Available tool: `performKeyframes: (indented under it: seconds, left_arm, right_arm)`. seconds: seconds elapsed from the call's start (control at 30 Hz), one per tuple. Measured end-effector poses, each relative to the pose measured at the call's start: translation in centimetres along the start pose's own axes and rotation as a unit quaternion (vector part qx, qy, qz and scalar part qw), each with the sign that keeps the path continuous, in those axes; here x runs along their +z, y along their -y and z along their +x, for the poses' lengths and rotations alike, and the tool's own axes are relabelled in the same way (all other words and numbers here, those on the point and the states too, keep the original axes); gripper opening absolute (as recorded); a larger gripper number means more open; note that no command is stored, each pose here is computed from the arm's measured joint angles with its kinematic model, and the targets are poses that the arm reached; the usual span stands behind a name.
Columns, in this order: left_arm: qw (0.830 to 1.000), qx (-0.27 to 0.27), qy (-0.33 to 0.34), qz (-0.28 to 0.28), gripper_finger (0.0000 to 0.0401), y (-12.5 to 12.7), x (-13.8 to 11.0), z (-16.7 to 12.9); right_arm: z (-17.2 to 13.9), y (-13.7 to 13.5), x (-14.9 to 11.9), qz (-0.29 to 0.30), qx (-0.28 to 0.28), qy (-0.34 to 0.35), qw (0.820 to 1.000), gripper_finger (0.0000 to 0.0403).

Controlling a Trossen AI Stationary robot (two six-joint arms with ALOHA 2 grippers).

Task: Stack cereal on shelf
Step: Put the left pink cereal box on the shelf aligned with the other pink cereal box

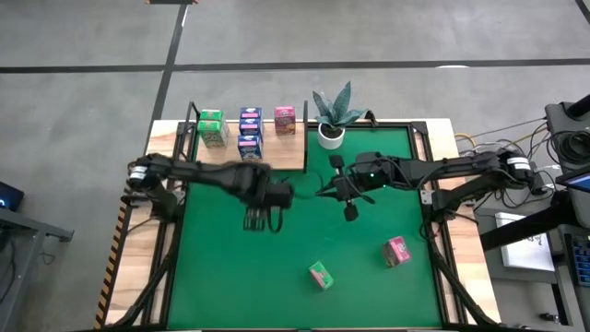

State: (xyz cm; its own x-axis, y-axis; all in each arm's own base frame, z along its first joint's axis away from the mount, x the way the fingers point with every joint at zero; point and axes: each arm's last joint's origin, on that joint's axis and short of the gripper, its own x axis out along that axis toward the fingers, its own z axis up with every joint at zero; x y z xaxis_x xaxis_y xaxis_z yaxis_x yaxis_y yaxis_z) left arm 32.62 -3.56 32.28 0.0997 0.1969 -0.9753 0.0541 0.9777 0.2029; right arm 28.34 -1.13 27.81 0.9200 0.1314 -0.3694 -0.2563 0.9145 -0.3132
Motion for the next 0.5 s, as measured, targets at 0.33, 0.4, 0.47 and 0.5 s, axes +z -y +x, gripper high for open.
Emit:
performKeyframes:
  seconds: [0.33,0.4,0.47,0.5]
  left_arm:
    - [0.998,0.041,0.014,0.037,0.0157,-8.7,0.1,1.6]
    - [0.998,0.049,0.031,0.035,0.0157,-9.8,0.3,1.7]
    - [0.997,0.055,0.04,0.033,0.0157,-10.9,0.2,1.9]
    - [0.997,0.057,0.043,0.033,0.0157,-11.4,0.2,2.0]
  right_arm:
    - [-0.7,-1.1,-0.1,0.023,0.013,0.005,1.0,0.0009]
    - [-0.6,-1.3,-0.1,0.024,0.017,0.005,1.0,0.0009]
    - [-0.5,-1.5,-0.2,0.027,0.02,0.002,0.999,0.0009]
    - [-0.4,-1.5,-0.2,0.03,0.02,0.002,0.999,0.0009]
